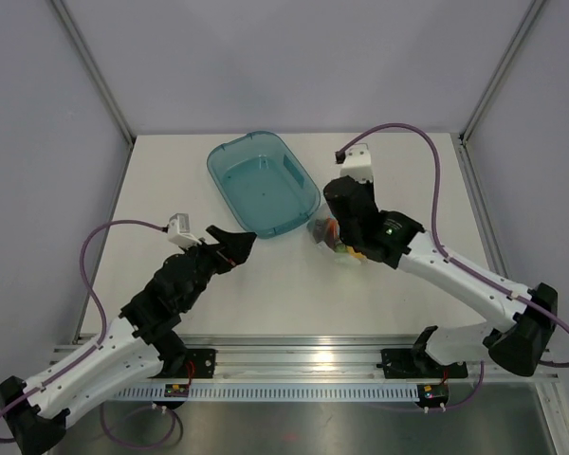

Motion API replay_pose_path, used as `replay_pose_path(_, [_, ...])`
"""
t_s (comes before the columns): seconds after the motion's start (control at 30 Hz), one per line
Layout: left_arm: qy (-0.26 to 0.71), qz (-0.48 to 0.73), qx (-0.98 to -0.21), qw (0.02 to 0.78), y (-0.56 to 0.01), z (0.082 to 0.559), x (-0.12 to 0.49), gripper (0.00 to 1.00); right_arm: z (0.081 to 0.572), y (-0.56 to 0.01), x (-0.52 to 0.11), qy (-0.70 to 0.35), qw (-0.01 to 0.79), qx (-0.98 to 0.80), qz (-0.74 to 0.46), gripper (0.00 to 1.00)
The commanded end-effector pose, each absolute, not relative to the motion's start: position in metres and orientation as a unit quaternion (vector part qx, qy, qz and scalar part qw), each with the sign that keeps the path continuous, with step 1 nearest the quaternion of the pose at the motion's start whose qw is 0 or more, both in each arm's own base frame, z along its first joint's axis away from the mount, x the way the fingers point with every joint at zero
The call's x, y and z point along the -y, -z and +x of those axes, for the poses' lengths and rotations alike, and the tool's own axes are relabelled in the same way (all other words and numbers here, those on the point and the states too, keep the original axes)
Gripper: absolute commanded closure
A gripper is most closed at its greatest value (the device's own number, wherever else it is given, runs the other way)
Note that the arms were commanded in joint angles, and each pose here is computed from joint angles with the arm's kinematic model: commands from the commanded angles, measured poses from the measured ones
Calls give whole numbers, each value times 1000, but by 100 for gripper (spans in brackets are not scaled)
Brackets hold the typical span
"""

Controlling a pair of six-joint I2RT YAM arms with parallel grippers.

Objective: Open the zip-top bag and remove the fake food
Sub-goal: Open the zipper of the food storage bag at the center of the board.

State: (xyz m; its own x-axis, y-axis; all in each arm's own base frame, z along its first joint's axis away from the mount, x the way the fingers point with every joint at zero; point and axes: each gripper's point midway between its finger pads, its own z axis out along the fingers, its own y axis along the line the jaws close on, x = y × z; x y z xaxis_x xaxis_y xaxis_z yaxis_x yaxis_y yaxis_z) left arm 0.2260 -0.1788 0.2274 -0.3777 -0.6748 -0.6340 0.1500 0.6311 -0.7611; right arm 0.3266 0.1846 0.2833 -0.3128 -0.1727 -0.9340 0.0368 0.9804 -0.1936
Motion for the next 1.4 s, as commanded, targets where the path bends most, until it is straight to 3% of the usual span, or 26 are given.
replay_pose_path(0.0, [384, -151, -733, 541, -236, 232, 186, 1, 318, -332, -135, 109, 641, -757, 69, 100])
replay_pose_path(0.17, [393, -88, -735, 546, -237, 233, 206, 1, 315, -323, -132, 111, 640, -757, 72, 100])
replay_pose_path(0.4, [402, -52, -734, 545, -219, 237, 223, 1, 338, -211, -191, 156, 511, -846, -9, 100])
replay_pose_path(0.5, [412, -44, -732, 541, -215, 239, 231, 1, 338, -200, -202, 172, 493, -853, -17, 100])
replay_pose_path(0.77, [439, -49, -723, 531, -198, 248, 250, 2, 329, -204, -231, 50, 502, -863, -28, 100])
replay_pose_path(1.03, [496, -41, -713, 494, -172, 259, 293, 22, 321, -218, -241, -20, 513, -858, -25, 100])
replay_pose_path(1.37, [517, -115, -688, 495, -169, 268, 305, 21, 321, -218, -245, -40, 517, -855, -19, 100])
